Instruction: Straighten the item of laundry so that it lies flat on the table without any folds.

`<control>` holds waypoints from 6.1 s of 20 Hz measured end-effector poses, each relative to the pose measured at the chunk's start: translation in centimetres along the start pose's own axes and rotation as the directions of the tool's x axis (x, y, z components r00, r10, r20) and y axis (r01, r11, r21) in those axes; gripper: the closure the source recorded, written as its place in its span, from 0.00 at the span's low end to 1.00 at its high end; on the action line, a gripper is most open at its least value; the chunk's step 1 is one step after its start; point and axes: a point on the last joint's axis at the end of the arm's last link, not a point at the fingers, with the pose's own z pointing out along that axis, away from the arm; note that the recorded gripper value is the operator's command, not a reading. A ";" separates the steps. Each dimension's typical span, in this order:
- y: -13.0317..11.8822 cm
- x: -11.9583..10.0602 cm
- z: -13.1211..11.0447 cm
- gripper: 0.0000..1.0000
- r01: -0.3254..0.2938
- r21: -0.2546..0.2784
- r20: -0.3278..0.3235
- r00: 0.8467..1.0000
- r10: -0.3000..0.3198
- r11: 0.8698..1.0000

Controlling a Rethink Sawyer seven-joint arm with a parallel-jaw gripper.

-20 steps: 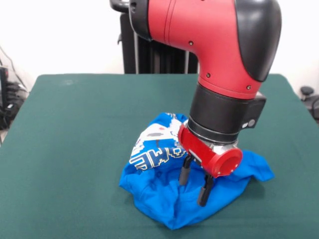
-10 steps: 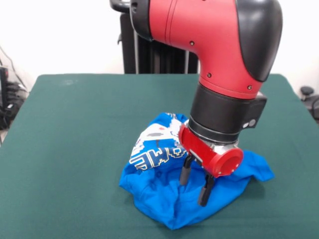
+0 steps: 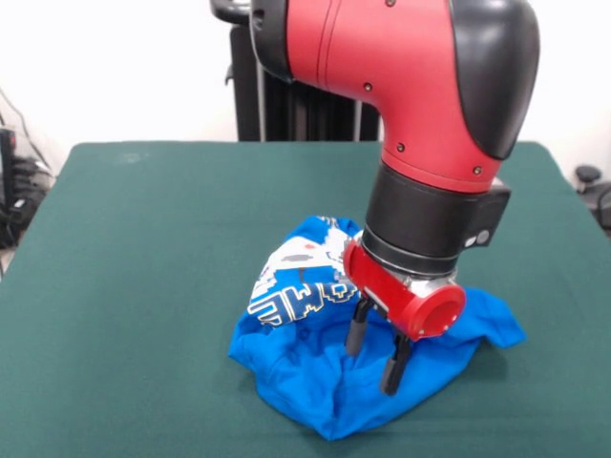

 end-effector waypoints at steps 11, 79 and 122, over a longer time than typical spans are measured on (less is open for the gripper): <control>-0.7 1.6 2.7 0.00 0.006 -0.010 0.004 1.000 -0.005 1.000; -3.2 4.6 4.1 0.00 -0.025 0.010 -0.055 0.998 0.025 1.000; -4.0 4.2 1.2 0.00 -0.057 0.010 -0.079 0.995 0.058 0.998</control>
